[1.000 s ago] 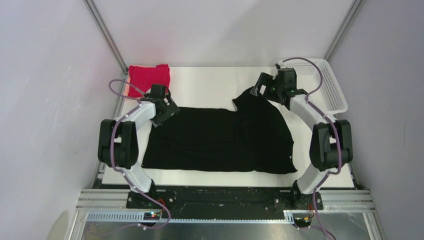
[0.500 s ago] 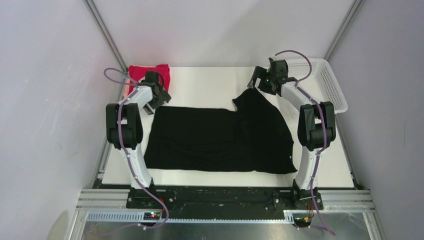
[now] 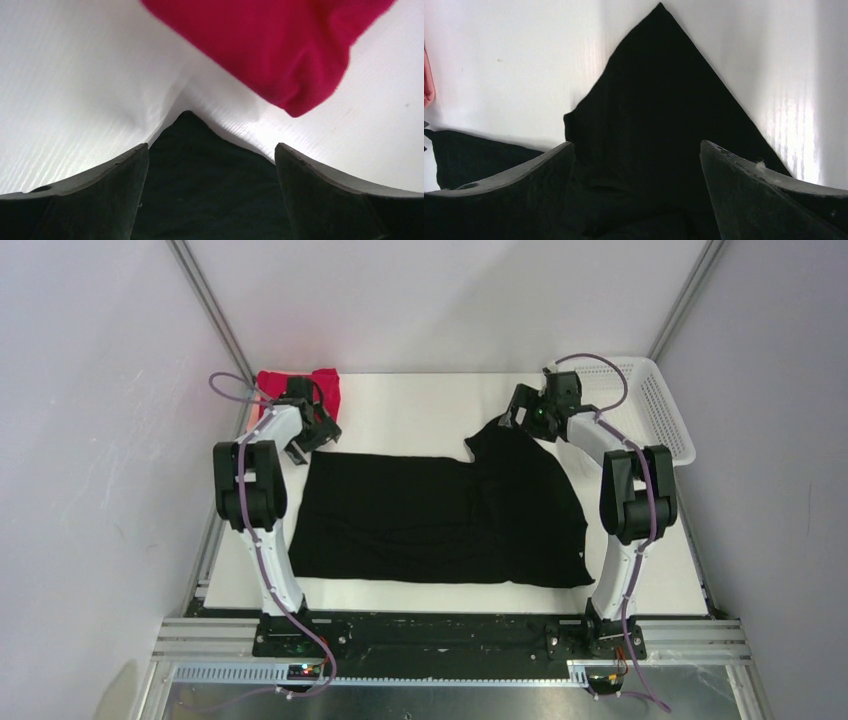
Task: Fold and stack the t-shirts
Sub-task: Grab the side of the flattened tshirt furthest away from the robot with both arms
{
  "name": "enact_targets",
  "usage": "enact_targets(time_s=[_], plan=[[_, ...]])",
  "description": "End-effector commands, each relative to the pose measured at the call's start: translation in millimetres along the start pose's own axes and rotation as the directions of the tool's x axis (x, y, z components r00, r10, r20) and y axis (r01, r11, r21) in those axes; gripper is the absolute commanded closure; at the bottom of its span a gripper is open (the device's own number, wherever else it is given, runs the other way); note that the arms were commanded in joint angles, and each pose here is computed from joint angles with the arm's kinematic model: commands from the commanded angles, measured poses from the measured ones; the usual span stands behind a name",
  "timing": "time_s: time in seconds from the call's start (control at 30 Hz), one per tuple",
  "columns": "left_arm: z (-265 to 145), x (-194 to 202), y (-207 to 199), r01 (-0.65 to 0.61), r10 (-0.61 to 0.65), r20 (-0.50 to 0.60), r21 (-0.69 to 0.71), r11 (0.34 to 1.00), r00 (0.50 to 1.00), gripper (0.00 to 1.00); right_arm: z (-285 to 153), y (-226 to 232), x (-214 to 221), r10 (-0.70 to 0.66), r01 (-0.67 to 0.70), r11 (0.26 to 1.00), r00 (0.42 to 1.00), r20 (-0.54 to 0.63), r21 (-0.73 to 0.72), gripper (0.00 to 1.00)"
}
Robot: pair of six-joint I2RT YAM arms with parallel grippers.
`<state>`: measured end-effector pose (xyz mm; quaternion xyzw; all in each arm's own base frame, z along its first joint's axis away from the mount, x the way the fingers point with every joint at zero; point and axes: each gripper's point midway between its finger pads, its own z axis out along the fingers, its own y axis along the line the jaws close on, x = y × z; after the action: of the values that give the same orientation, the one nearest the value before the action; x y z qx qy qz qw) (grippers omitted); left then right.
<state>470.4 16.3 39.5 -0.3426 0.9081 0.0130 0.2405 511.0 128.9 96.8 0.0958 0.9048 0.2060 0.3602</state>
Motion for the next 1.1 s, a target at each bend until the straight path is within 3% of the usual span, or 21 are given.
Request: enact_targets(time_s=[0.0, 0.23, 0.37, 0.5, 0.7, 0.87, 1.07], plan=[[-3.4, -2.8, -16.5, -0.173, 0.178, -0.028, 0.113, 0.978, 0.984, 0.0, -33.6, 12.6, -32.5, -0.002, 0.006, 0.999, 0.994, 0.112, -0.037, 0.0], [-11.9, 27.3, -19.7, -0.338, 0.375, -0.106, 0.262, 0.904, 0.921, 0.02, -48.1, 10.9, -31.9, -0.016, 0.018, 1.0, 0.993, 0.117, -0.023, 0.01], [-20.1, 46.8, -28.0, -0.332, 0.407, -0.15, 0.365, 0.87, 0.901, 0.08, -54.9, 11.0, -31.4, -0.024, 0.027, 0.999, 0.992, 0.125, -0.019, 0.01], [-21.2, 49.7, -25.7, -0.333, 0.396, -0.15, 0.325, 0.885, 0.906, 0.12, -65.2, 10.4, -32.7, -0.034, 0.036, 0.999, 0.99, 0.139, -0.012, 0.0], [-21.2, 63.2, -23.3, -0.319, 0.377, -0.176, 0.288, 0.903, 0.909, 0.31, -67.7, 8.2, -28.0, -0.025, 0.028, 0.999, 0.991, 0.135, -0.025, 0.0], [-22.8, 64.5, -24.9, -0.319, 0.361, -0.162, 0.237, 0.918, 0.918, 0.55, -64.5, 11.2, -25.3, -0.019, 0.025, 0.999, 0.992, 0.124, -0.047, 0.01], [-20.2, 56.8, -29.2, -0.294, 0.328, -0.149, 0.215, 0.931, 0.933, 0.67, -54.0, 10.2, -23.7, -0.061, 0.067, 0.997, 0.99, 0.13, -0.04, 0.01]])
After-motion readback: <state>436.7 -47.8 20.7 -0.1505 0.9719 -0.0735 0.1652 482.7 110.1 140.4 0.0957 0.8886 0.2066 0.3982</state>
